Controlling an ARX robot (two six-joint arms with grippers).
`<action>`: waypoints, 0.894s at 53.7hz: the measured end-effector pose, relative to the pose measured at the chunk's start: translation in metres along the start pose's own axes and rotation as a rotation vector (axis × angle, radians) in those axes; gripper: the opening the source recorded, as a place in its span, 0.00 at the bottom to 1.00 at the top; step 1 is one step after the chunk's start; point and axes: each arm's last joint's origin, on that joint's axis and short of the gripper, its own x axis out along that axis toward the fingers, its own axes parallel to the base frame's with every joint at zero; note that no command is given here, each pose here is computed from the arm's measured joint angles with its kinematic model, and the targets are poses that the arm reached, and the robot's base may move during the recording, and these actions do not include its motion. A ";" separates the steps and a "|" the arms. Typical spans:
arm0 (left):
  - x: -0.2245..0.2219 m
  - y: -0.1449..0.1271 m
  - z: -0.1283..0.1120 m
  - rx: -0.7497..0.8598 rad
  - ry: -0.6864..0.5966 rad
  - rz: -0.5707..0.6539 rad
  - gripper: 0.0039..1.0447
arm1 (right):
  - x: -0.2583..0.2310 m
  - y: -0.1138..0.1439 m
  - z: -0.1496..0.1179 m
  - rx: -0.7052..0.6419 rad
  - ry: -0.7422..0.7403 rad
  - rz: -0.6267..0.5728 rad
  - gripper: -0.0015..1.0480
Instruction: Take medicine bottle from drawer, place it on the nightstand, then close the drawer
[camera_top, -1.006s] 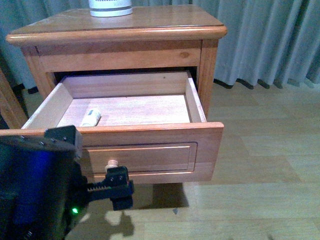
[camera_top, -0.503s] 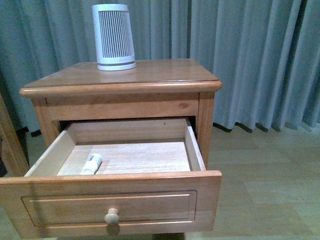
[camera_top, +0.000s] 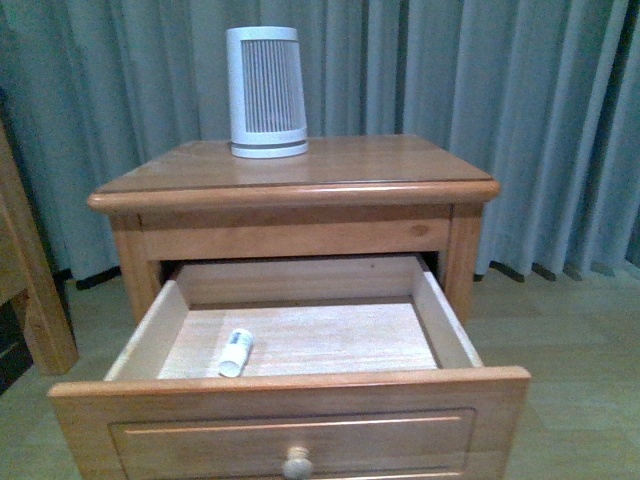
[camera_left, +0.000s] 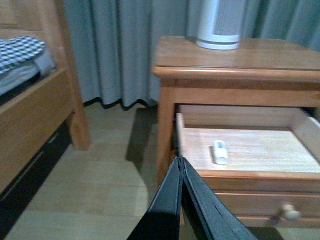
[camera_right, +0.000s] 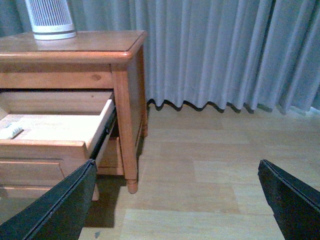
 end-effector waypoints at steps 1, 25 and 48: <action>0.000 0.001 -0.001 0.000 0.000 0.005 0.02 | 0.000 0.000 0.000 0.000 0.000 0.002 0.93; -0.008 0.002 -0.022 0.000 -0.009 0.012 0.02 | 0.000 0.000 0.000 0.004 0.008 0.020 0.93; -0.019 0.002 -0.041 0.000 -0.003 0.009 0.02 | 0.112 0.018 0.098 -0.006 0.216 0.233 0.93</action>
